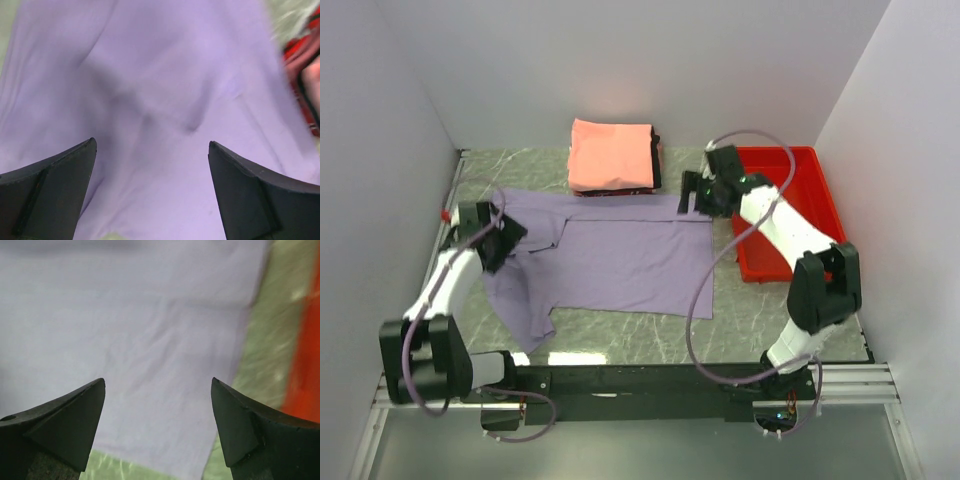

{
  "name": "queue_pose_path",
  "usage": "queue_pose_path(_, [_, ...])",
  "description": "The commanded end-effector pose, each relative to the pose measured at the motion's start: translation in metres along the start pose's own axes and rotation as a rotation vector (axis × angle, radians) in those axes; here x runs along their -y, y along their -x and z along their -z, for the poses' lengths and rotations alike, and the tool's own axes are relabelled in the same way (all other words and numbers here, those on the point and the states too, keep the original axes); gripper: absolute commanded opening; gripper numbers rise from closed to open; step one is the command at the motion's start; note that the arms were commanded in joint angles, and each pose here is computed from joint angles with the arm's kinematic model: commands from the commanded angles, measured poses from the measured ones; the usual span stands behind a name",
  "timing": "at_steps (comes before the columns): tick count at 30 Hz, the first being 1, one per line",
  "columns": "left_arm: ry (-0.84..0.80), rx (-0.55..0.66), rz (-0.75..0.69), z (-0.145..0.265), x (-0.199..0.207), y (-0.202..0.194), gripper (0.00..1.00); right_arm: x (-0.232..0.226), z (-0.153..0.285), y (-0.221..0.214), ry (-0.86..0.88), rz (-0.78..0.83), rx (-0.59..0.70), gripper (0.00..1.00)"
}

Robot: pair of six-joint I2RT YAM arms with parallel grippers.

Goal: Fold and stack the t-shirts
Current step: Fold the tshirt

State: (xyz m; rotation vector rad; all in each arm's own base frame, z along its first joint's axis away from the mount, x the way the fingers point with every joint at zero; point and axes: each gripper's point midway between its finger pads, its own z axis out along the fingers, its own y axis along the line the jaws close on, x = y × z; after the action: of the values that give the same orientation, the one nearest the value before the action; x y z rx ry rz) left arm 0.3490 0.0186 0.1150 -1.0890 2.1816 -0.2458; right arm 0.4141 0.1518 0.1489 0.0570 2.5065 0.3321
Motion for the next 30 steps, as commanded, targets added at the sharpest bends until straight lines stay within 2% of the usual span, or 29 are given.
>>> queue_pose_path(1, [0.061, -0.048, 0.152, 0.0, -0.04, -0.047, 0.99, -0.031, -0.001, -0.041, 0.07, 0.021, -0.004, 0.92])
queue_pose_path(2, [0.059, -0.052, 0.157, 0.002, -0.045, -0.052, 0.99, -0.038, -0.004, -0.065, 0.076, 0.043, -0.043, 0.92])
queue_pose_path(7, [0.075, -0.093, 0.178, 0.006, -0.071, -0.084, 1.0, -0.058, -0.005, -0.109, 0.147, 0.062, -0.107, 0.92])
queue_pose_path(10, [0.124, -0.122, 0.182, 0.004, -0.086, -0.097, 1.0, -0.051, -0.011, -0.134, 0.136, 0.064, -0.154, 0.92])
queue_pose_path(14, [0.256, -0.072, 0.182, 0.004, -0.11, -0.092, 1.0, -0.03, -0.02, -0.164, 0.079, 0.059, -0.209, 0.92])
queue_pose_path(17, [0.382, -0.014, 0.184, 0.006, -0.131, -0.081, 1.0, -0.02, -0.023, -0.177, 0.056, 0.054, -0.233, 0.92])
queue_pose_path(20, [0.437, 0.025, 0.203, 0.001, -0.138, -0.071, 1.0, -0.015, -0.027, -0.183, 0.042, 0.055, -0.245, 0.92])
queue_pose_path(26, [0.472, 0.037, 0.178, -0.01, -0.136, -0.055, 1.0, -0.011, -0.027, -0.182, 0.042, 0.062, -0.247, 0.92])
queue_pose_path(30, [0.467, 0.106, 0.179, 0.0, -0.124, -0.028, 0.99, -0.016, -0.021, -0.175, 0.058, 0.07, -0.231, 0.92])
